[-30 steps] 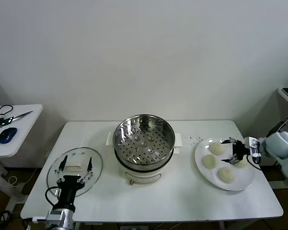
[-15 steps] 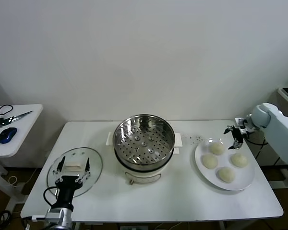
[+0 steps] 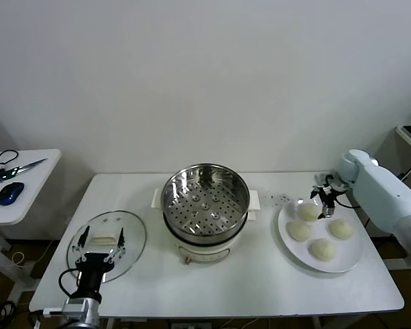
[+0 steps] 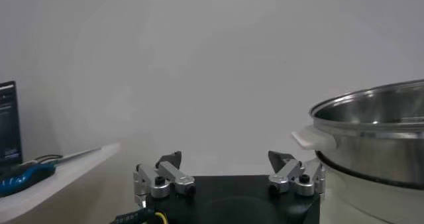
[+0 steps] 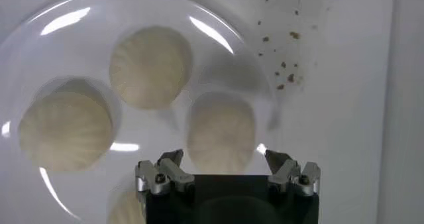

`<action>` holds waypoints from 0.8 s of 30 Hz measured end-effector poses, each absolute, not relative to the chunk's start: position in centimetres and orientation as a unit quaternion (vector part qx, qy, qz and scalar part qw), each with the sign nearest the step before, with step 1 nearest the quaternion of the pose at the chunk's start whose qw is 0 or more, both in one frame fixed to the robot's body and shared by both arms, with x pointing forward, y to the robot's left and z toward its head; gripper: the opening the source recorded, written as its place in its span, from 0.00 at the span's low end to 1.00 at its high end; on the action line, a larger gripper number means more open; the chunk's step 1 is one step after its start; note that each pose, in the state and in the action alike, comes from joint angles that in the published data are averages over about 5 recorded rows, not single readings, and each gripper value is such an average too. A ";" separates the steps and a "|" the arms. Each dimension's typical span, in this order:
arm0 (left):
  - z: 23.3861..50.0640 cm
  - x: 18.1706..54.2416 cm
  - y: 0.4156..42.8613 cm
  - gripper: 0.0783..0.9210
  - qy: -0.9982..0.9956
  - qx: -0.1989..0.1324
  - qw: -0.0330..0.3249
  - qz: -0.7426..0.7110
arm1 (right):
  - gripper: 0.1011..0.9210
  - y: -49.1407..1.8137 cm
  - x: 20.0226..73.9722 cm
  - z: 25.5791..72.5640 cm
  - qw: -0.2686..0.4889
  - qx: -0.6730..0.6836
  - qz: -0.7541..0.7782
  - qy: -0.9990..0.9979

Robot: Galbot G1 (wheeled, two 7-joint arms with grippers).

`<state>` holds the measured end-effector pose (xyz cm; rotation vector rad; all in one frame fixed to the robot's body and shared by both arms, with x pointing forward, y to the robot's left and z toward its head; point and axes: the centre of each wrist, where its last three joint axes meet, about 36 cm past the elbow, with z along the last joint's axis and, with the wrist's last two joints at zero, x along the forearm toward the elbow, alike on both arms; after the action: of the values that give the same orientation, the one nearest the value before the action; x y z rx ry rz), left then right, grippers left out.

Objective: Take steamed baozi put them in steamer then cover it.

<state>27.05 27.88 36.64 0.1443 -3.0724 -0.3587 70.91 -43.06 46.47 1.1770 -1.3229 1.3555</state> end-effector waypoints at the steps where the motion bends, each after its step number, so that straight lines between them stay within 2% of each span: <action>1: 36.6 27.0 27.9 0.88 -0.992 0.047 0.023 -0.116 | 0.88 -42.9 71.0 46.3 0.441 0.474 0.546 -0.531; 10: 36.3 26.8 28.3 0.88 -0.992 0.052 0.026 -0.116 | 0.87 -42.3 71.2 45.2 0.450 0.478 0.547 -0.520; 18: 36.3 26.8 28.5 0.88 -0.991 0.054 0.026 -0.116 | 0.72 -42.1 71.3 45.0 0.450 0.478 0.551 -0.515; 24: 36.2 26.6 28.4 0.88 -0.991 0.053 0.027 -0.116 | 0.68 -42.0 71.5 45.3 0.447 0.478 0.553 -0.515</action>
<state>26.63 28.43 36.19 0.1645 -3.0618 -0.3587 71.51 -41.98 45.34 1.1835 -1.2749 1.3700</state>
